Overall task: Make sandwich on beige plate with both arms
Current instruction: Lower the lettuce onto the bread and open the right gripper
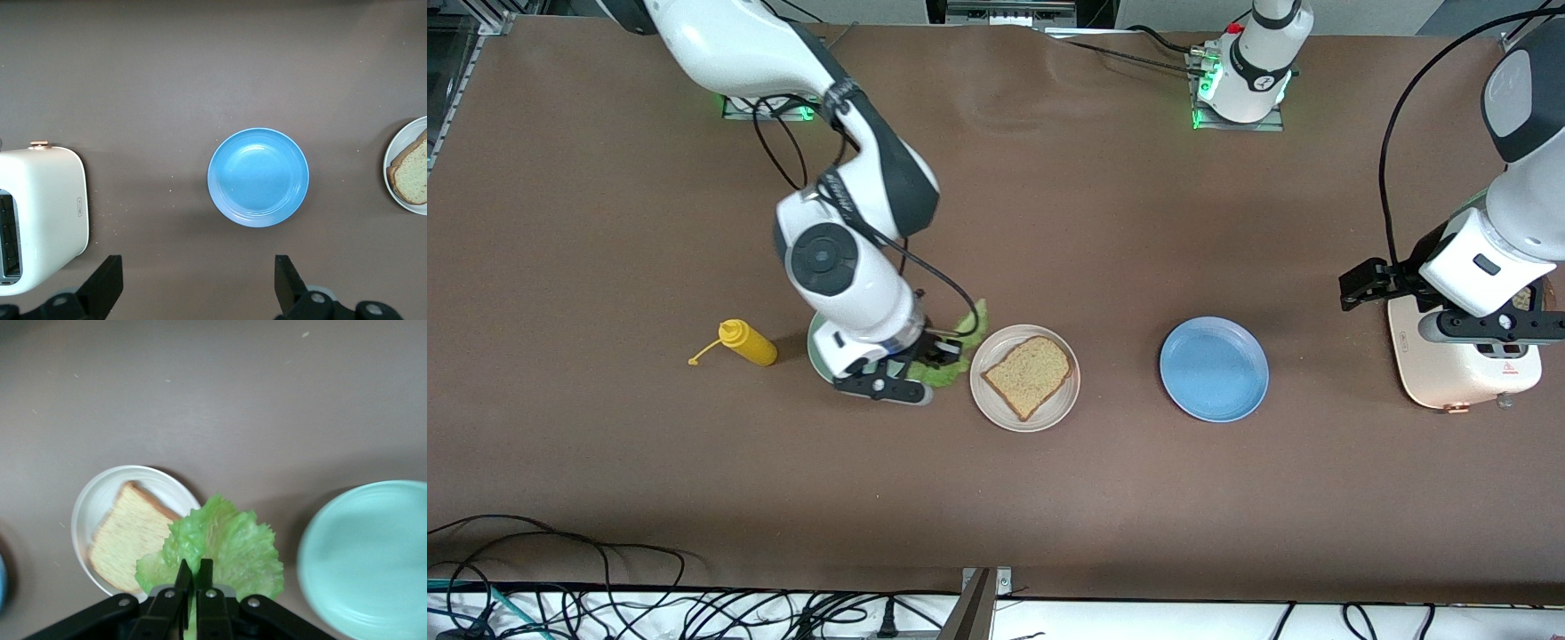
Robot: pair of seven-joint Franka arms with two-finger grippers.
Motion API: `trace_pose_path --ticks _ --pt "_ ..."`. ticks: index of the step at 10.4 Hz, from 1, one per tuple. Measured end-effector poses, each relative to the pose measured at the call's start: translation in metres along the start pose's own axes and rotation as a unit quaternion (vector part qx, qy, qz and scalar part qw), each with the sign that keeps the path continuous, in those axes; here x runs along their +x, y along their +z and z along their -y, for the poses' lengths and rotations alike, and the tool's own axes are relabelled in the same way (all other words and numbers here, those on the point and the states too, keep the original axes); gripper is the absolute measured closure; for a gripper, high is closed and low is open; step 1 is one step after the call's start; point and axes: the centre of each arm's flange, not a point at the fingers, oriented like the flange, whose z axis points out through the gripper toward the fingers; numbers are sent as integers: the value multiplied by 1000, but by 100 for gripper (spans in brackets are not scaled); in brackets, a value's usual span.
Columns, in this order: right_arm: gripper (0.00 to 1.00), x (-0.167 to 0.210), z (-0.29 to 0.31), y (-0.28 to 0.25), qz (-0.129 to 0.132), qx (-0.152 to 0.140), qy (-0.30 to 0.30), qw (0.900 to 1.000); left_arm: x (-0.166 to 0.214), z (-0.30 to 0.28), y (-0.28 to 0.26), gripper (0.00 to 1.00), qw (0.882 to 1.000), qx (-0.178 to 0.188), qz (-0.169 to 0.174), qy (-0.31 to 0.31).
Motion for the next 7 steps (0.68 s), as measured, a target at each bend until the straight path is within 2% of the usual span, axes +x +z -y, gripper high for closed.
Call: trace_pose_path --ticks 5,7 --pt "94 -33 46 53 -39 65 105 992 0 0 0 0 1000 0 0 0" --pt "94 -49 56 77 -40 72 117 990 0 0 0 0 1000 0 0 0"
